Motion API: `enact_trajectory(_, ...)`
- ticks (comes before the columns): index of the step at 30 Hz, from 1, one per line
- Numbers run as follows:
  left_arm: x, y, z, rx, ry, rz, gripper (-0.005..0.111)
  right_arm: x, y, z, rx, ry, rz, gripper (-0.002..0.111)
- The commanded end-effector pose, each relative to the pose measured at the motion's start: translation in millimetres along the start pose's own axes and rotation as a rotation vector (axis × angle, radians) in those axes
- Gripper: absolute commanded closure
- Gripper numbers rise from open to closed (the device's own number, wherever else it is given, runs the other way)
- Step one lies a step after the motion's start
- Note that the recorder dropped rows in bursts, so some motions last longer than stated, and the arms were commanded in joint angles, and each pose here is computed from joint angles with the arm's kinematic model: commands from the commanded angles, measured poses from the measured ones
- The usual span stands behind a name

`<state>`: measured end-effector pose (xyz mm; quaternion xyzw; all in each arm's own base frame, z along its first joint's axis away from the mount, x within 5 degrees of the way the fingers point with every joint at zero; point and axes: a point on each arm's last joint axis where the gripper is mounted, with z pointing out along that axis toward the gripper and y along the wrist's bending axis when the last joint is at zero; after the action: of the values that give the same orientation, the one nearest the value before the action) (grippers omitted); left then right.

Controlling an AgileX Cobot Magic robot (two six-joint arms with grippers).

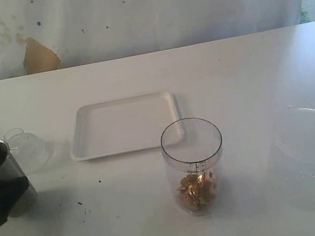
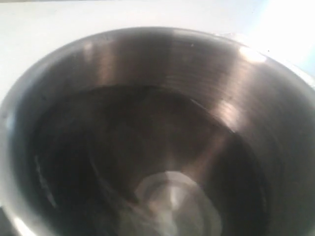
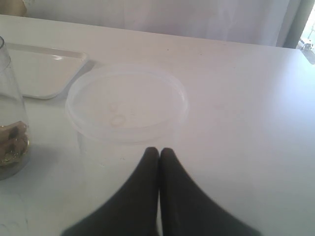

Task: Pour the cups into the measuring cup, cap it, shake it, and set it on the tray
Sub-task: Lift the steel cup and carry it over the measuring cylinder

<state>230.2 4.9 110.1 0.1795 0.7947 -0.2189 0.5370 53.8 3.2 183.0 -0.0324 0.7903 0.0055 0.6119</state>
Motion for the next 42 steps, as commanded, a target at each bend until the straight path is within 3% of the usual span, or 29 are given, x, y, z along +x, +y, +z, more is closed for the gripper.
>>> enact_trajectory(1, -27.8, -10.8, 9.8, 0.083, -0.114, 0.07, 0.107, 0.3, 0.1, -0.2, -0.002, -0.004, -0.005, 0.108)
enact_trajectory(8, -59.7, -31.0, 40.9, 0.183, -0.114, 0.117, 0.107, 0.3, 0.1, -0.2, -0.002, -0.004, -0.005, 0.108)
enact_trajectory(14, -88.3, -52.4, 79.5, 0.217, -0.019, 0.192, 0.107, 0.3, 0.1, -0.2, -0.002, -0.004, -0.005, 0.108)
enact_trajectory(25, -143.5, -123.7, 125.9, 0.32, -0.04, 0.371, 0.107, 0.3, 0.1, -0.2, -0.002, -0.004, -0.005, 0.108)
enact_trajectory(29, -153.9, -148.2, 131.6, 0.362, -0.06, 0.402, 0.107, 0.3, 0.1, -0.2, -0.002, -0.004, -0.005, 0.108)
enact_trajectory(42, -167.0, -201.2, 139.2, 0.428, -0.072, 0.506, 0.107, 0.3, 0.1, -0.2, -0.002, -0.004, -0.005, 0.108)
